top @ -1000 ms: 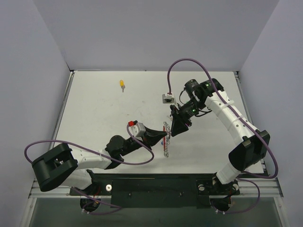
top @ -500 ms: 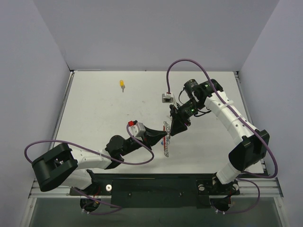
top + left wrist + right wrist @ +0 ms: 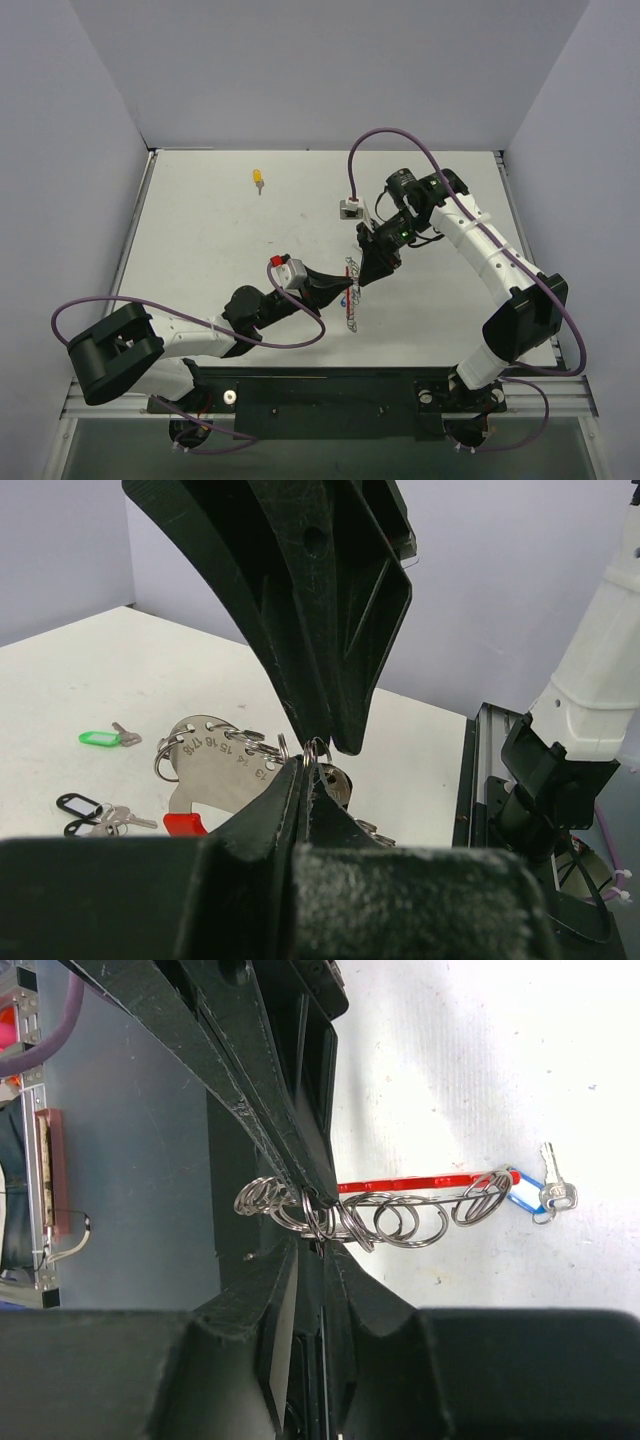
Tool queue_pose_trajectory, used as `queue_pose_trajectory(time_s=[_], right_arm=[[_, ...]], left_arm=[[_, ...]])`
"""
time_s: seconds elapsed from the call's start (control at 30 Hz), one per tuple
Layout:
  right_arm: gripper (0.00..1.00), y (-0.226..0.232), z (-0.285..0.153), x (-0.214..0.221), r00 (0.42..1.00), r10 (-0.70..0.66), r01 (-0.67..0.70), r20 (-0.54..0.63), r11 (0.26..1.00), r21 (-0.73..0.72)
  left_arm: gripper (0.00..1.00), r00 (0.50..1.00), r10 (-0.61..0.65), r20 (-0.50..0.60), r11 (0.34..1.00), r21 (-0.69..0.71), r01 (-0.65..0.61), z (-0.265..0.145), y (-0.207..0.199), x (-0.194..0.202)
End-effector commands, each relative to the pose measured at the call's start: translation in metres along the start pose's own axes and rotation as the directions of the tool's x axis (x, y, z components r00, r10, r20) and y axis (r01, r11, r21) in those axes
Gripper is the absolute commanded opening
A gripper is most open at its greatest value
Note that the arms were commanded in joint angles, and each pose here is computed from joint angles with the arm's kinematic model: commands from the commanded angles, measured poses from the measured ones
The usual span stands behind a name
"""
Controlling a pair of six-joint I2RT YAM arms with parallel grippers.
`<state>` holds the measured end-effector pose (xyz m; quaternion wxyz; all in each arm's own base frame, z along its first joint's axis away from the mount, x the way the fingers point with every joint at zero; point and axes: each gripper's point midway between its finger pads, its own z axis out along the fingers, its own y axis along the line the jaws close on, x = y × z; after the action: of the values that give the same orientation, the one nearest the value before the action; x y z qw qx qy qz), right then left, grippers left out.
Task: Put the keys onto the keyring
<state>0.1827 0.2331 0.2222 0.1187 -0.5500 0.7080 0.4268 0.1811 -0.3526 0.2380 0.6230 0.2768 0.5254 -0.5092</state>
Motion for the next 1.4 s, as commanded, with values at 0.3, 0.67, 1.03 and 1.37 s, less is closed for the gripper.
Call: queue_pose_trajectory(time_s=[0.3,0.67,1.03,1.37], right_arm=[[0.0,0.009,0.001,0.004,1.0,0.021,-0.021,-0.008,0.999,-0.024],[0.0,0.008,0.005,0.004,0.998,0.057,-0.057,0.016,0.998,-0.038],[0.04,0.007,0.007,-0.001,0.994,0.09,-0.086,0.059,0.994,-0.07],[0.32,0.023,-0.012,-0.001,0.992,-0.025,0.035,0.12,0.996,-0.08]], left_arm=[[0.0,0.938,0.039,0.344,0.997,0.044,-0.058,0.003,-0.015,-0.098],[0.0,0.911,0.034,0.411,0.999,0.011,-0.042,-0.005,-0.011,-0.117],[0.0,0.9,-0.001,0.436,0.999,0.03,-0.014,-0.006,-0.013,-0.122],[0.0,0.915,-0.025,0.402,0.999,0.053,0.003,-0.004,-0.014,-0.11]])
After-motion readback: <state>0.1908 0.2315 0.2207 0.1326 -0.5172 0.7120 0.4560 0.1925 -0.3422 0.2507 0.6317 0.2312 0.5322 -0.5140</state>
